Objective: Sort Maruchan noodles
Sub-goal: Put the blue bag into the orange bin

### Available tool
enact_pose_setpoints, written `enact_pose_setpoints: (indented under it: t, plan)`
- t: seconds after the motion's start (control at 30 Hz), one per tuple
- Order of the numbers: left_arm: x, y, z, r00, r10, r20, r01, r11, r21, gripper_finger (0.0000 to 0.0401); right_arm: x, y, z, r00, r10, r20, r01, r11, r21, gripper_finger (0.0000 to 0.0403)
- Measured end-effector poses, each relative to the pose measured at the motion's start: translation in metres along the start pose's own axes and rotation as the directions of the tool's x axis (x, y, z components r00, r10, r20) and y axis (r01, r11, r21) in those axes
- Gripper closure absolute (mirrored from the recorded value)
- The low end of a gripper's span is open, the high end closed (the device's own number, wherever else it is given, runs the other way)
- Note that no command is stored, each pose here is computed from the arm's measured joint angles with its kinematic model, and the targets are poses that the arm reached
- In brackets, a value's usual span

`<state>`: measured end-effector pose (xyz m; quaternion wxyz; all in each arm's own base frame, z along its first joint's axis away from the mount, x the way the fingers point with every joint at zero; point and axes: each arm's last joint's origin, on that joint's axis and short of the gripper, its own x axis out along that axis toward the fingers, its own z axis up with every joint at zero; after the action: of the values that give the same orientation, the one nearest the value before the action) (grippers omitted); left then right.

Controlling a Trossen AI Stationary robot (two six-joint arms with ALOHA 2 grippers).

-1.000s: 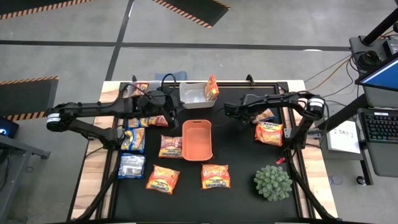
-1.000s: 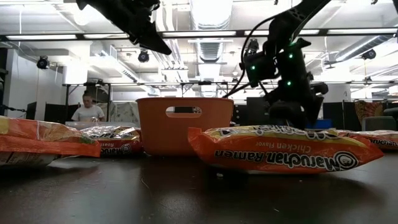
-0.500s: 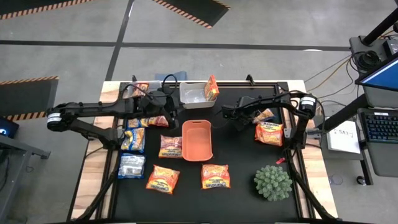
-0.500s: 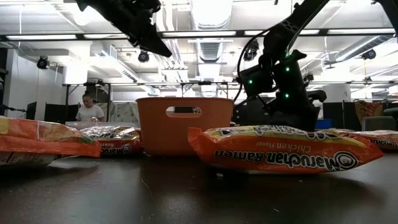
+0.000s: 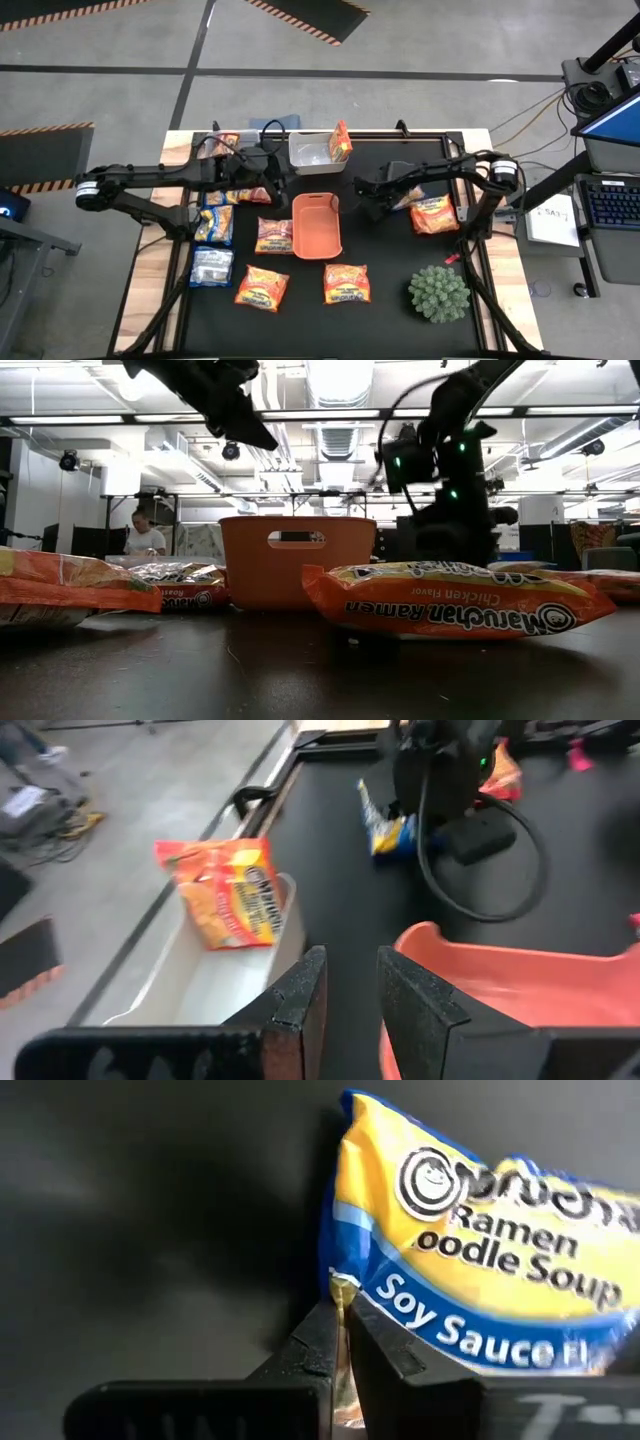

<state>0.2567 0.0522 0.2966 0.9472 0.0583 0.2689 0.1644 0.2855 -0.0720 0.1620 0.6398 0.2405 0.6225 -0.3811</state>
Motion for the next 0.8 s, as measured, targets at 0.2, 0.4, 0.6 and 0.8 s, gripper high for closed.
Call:
enact_pose_setpoints:
  t: [0.2,0.4,0.6,0.8]
  plan:
    - [-0.001,-0.007,0.005,0.996,-0.064,0.054,0.065,0.998,-0.01,0.0326,-0.02,0.037,-0.01,0.967,0.196,0.164,-0.188,0.98,-0.063,0.0389]
    - [-0.003,-0.013,0.01,0.991,-0.081,0.108,0.083,0.997,-0.009,0.0326,-0.026,0.042,-0.013,0.955,0.22,0.196,-0.216,0.975,-0.042,0.0342]
    - [-0.004,-0.018,0.012,0.987,-0.098,0.126,0.101,0.995,-0.018,0.0326,-0.038,0.037,-0.014,0.944,0.232,0.235,-0.219,0.973,-0.078,0.0253]
    - [0.002,-0.027,0.012,0.983,-0.119,0.137,0.125,0.992,-0.034,0.0326,-0.065,0.022,-0.02,0.909,0.29,0.3,-0.255,0.955,-0.151,0.0185]
